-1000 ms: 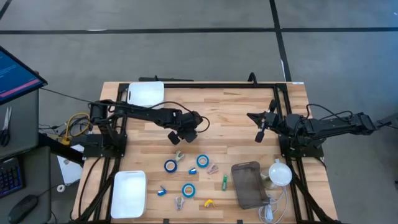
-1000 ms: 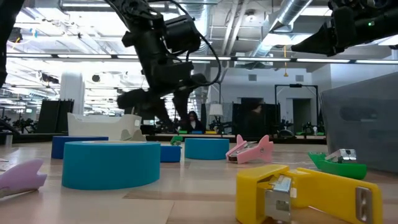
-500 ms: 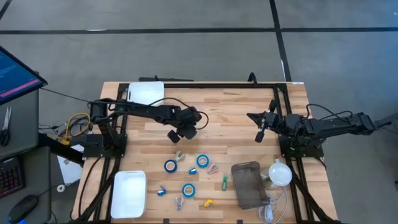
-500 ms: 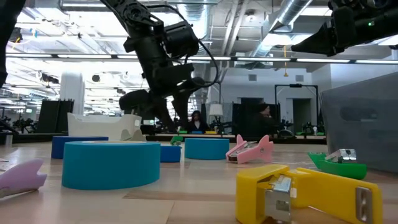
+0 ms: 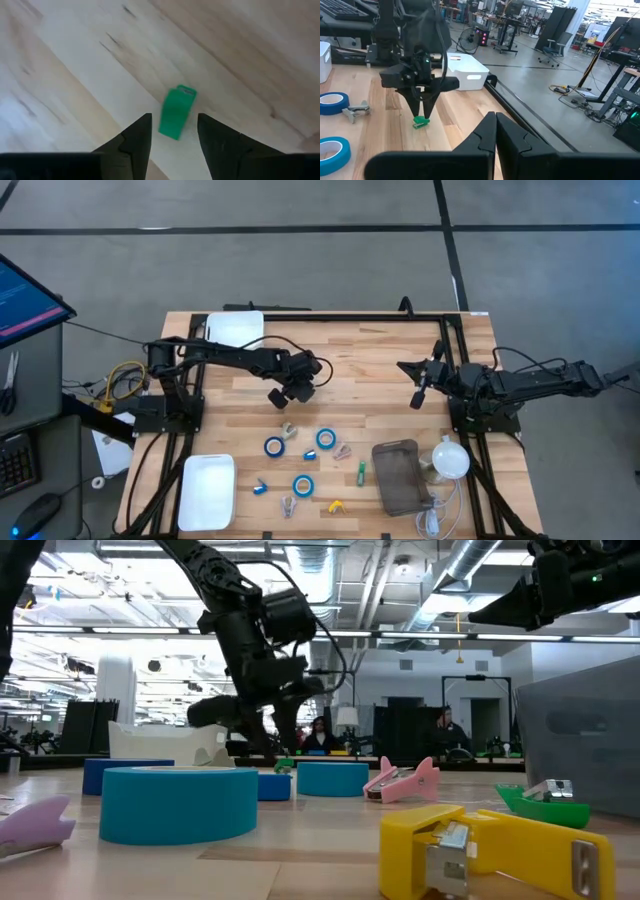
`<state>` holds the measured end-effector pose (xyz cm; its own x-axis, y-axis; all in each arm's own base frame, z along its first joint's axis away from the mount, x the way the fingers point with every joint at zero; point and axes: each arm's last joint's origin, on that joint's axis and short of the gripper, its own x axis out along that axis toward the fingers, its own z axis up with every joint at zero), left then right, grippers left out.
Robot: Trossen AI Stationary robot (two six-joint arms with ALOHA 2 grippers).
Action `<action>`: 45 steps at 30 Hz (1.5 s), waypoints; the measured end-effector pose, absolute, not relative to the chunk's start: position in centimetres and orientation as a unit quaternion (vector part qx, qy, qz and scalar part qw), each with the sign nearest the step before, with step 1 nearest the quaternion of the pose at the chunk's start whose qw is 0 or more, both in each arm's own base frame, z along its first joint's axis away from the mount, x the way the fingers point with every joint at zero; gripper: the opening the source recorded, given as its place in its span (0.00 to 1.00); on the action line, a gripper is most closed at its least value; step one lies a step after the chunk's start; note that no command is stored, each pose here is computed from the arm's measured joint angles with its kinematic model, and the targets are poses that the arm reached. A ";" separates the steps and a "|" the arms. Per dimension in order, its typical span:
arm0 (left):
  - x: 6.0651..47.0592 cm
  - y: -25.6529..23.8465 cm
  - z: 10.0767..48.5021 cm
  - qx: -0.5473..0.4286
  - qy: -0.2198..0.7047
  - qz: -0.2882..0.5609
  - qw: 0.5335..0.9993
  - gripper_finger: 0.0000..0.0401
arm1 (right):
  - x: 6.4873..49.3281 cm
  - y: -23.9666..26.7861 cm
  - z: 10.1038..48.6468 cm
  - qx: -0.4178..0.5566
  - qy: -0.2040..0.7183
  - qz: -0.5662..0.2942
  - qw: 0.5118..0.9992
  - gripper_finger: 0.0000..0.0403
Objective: Pick and place Stapler, Stapler remover, tape
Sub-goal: Put the top green stapler into the top white bin
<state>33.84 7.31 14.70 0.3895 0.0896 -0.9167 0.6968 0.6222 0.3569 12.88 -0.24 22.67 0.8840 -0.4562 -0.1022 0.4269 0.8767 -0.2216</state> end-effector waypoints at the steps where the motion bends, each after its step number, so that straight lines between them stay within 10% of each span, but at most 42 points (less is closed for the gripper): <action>1: 34.0 7.4 14.3 0.383 0.514 -0.205 0.740 0.37 | 12.9 -0.2 22.7 -0.097 0.076 -0.229 0.966 0.00; 27: 34.3 7.4 13.4 0.344 0.518 -0.192 0.759 0.14 | 12.9 -0.3 22.6 -0.103 0.082 -0.228 0.965 0.00; 45: 31.2 12.7 20.9 0.336 0.516 0.054 0.786 0.13 | 12.9 -0.3 22.5 -0.104 0.084 -0.228 0.964 0.00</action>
<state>31.21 12.67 20.93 0.4625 0.4310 -0.7748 0.2626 0.7681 0.5840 12.86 -0.26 22.54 0.8819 -0.4573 -0.1143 0.4226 0.8744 -0.2383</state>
